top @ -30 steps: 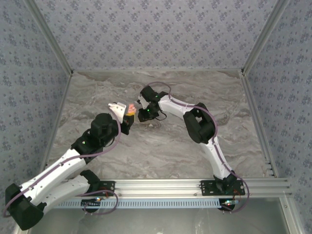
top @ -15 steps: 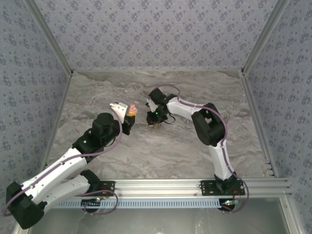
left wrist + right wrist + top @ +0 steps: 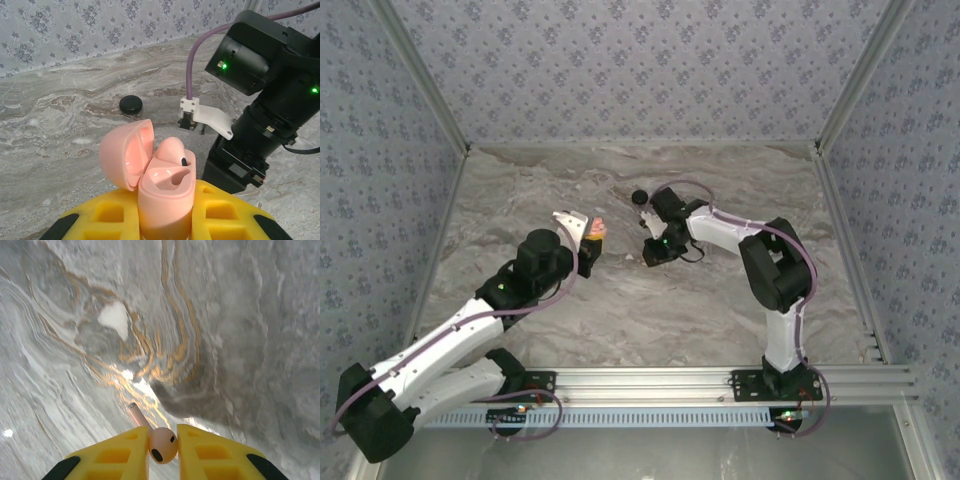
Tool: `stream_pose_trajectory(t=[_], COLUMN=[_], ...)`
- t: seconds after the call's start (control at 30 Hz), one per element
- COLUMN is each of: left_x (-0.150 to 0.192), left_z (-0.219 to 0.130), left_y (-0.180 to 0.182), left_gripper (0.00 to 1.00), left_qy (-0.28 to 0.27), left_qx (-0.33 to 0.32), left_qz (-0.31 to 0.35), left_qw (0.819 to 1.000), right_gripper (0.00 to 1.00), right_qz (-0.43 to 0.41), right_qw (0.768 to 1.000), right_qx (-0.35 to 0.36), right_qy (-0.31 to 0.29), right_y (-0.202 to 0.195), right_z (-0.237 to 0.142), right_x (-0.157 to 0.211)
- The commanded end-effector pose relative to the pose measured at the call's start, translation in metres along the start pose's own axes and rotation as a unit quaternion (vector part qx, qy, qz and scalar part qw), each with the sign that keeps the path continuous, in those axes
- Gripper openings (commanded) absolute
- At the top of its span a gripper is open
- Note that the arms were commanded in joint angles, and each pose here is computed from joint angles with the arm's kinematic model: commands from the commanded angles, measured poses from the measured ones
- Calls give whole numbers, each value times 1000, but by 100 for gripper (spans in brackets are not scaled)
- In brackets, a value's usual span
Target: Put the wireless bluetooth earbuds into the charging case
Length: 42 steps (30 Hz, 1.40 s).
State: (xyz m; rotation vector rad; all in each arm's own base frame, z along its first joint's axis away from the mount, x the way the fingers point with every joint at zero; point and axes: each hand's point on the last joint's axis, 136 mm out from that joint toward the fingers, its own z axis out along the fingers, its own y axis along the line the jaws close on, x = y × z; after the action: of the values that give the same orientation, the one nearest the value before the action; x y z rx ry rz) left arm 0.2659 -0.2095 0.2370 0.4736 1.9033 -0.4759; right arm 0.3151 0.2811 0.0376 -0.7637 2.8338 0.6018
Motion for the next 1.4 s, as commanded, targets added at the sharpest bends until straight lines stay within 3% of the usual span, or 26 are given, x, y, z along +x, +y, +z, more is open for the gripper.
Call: stream_pose_trajectory(t=[0.0,0.57,1.07,1.23,1.37], left_x=[-31,-32,-33,-33,-32], left_z=[-4,-6,-5,-4,-3], left_y=[-8,-5,-6,-6,-8], left_gripper=[17,17,17,17,18], left_qy=[-40,-45,-45,-44,-42], left_qx=[17,10,12,13,17], left_qz=[-11,-7,-6,-7,-8], left_qw=[999,999,999,999,999], right_gripper=[20,22,43,43,32], right_qz=[-15,-7,-9,-19,-22], right_qw=[1000,997,998,999,999], right_qx=[5,53,61,45,38], right_qy=[19,56,19,8,18], right_y=[-4,-25,-19,-8,-7], right_z=[-10,-1,-29,-40,-37], right_x=[15,21,14,20,30])
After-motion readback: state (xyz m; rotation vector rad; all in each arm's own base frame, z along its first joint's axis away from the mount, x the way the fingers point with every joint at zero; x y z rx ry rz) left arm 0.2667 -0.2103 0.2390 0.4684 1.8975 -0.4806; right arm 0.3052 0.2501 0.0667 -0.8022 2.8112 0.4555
